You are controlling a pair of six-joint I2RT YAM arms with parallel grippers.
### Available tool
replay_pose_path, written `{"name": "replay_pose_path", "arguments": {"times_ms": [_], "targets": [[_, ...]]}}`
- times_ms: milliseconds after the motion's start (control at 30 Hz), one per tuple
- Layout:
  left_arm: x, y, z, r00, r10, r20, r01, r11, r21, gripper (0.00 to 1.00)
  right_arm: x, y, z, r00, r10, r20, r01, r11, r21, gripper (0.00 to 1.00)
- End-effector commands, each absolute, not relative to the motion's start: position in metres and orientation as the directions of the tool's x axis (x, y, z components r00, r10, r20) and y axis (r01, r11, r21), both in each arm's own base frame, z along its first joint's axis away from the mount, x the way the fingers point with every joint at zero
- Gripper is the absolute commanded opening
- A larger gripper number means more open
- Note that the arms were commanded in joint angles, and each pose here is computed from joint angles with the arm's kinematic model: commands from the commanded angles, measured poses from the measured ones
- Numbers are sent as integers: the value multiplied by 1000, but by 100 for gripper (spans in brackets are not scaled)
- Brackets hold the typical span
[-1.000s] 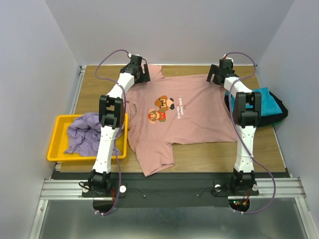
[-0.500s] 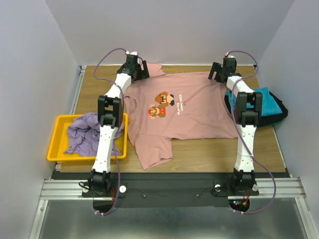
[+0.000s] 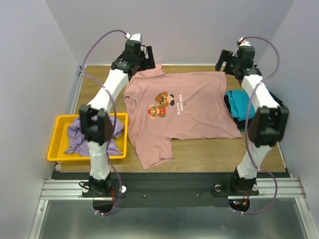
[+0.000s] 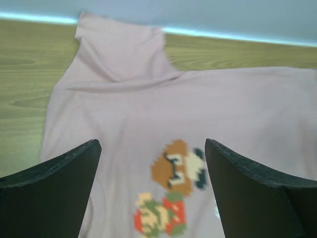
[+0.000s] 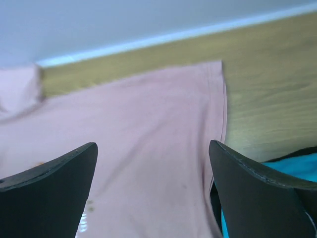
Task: Fold and stack the t-shirts
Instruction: Flatten the tshirt out
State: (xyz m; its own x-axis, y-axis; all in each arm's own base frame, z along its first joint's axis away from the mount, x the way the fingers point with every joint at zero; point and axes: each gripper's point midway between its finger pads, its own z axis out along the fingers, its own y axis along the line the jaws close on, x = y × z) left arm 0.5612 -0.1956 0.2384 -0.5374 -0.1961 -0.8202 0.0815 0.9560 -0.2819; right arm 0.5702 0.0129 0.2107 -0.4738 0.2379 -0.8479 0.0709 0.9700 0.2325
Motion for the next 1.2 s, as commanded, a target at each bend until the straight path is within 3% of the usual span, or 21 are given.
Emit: {"name": "replay_pose_path", "arguments": {"times_ms": [0, 67, 100, 133, 167, 233, 300, 400, 600, 767, 867, 1167], "targets": [[480, -202, 318, -420, -284, -862, 78, 935, -346, 99, 505, 24, 253, -412, 316, -855, 72, 946, 315, 100], [441, -206, 267, -508, -307, -805, 23, 929, -369, 99, 467, 25, 275, -360, 357, -862, 77, 932, 354, 100], [417, -211, 289, -458, -350, -817, 41, 910, -412, 99, 445, 26, 239, -404, 397, -824, 120, 916, 382, 100], [393, -212, 244, -523, -331, -785, 19, 917, -399, 99, 432, 27, 235, -400, 415, -817, 127, 908, 399, 100], [368, -223, 257, -505, -399, -765, 42, 875, -483, 99, 404, 28, 226, -391, 447, -805, 141, 893, 428, 100], [330, -226, 210, -585, -404, -703, 3, 866, -500, 99, 380, 28, 212, -389, 476, -789, 160, 878, 451, 100], [298, -229, 204, -606, -443, -661, -18, 838, -546, 99, 351, 26, 191, -386, 513, -767, 198, 858, 474, 100], [227, -234, 152, -701, -410, -584, -51, 845, -532, 99, 326, 27, 182, -371, 532, -761, 200, 846, 494, 100], [136, -225, 87, -832, -393, -391, -151, 840, -521, 99, 301, 7, 162, -331, 584, -741, 344, 806, 481, 100], [100, -224, 50, -898, -316, -305, -161, 884, -440, 99, 290, -20, 147, -210, 655, -726, 512, 706, 489, 100], [94, -221, 38, -916, -285, -282, -167, 911, -378, 98, 287, -25, 149, -176, 659, -731, 528, 690, 495, 100], [100, -184, 22, -880, -324, -347, -267, 942, -202, 97, 283, -27, 138, -176, 668, -723, 553, 675, 489, 100]]}}
